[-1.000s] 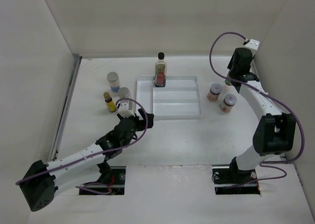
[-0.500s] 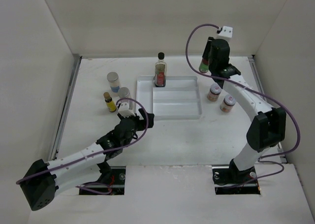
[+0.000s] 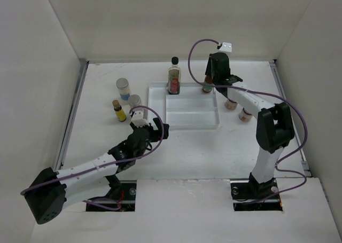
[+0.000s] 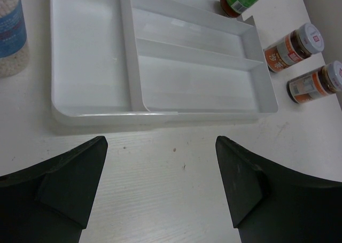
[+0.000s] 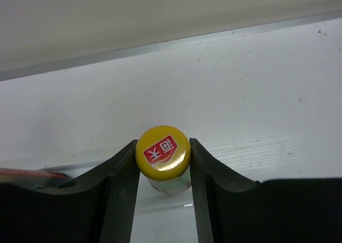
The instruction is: Organize the condiment bottles
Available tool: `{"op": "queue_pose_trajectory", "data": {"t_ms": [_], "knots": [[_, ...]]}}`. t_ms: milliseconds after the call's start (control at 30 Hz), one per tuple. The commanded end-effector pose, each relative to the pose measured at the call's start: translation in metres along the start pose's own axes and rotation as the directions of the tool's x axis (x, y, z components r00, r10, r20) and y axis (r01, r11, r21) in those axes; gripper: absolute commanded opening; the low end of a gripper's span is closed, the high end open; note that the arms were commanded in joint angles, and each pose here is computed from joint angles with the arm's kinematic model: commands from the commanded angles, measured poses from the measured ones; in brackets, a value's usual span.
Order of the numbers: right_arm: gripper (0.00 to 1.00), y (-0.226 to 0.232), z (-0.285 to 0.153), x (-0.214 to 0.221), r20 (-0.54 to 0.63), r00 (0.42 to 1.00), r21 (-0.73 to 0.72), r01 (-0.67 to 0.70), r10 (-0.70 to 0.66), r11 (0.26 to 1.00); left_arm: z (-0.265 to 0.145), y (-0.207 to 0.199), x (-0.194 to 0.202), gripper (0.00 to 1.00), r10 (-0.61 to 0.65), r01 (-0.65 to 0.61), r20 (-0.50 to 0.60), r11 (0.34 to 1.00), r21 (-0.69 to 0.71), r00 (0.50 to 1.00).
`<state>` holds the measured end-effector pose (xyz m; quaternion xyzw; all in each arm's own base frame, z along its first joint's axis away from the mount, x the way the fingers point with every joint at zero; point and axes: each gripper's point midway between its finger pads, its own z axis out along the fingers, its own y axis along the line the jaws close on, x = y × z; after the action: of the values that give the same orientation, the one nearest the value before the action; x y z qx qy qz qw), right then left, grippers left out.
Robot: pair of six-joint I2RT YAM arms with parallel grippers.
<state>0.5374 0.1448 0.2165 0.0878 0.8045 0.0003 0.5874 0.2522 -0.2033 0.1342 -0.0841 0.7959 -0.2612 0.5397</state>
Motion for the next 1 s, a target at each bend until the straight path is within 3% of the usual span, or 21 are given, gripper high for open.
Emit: {"op": "queue_pose_trajectory", "data": {"t_ms": [0,200,433,633,833,967], "knots": [[0.27,0.029,-0.014,-0.058,0.181,0.973,-0.104,-0.128,0.146,0.986,0.002,-0.025,-0.022,0.82,-0.044,0.04,0.053,0.997,0.07,0.998],[0.32,0.039,-0.013,-0.028,0.135,0.984,-0.127,-0.103,0.12,0.986,0.003,-0.025,-0.02,0.82,-0.049,0.045,0.053,0.996,0.08,0.997],[0.71,0.038,-0.034,-0.037,0.147,0.981,-0.148,-0.105,0.127,0.983,0.003,-0.023,-0.021,0.82,-0.05,0.045,0.057,0.996,0.076,0.997],[0.81,0.006,-0.074,-0.039,0.157,0.975,-0.14,-0.137,0.158,0.981,0.005,-0.02,-0.025,0.82,-0.054,0.049,0.069,0.997,0.067,0.996],[0.84,-0.087,-0.076,0.013,0.076,0.973,0.044,-0.22,0.217,0.974,0.008,-0.015,-0.026,0.82,-0.056,0.052,0.073,0.997,0.055,0.996],[0.87,-0.11,-0.067,0.05,-0.024,0.978,0.107,-0.204,0.208,0.973,0.011,-0.016,-0.024,0.82,-0.055,0.051,0.069,0.997,0.059,0.996]]}}
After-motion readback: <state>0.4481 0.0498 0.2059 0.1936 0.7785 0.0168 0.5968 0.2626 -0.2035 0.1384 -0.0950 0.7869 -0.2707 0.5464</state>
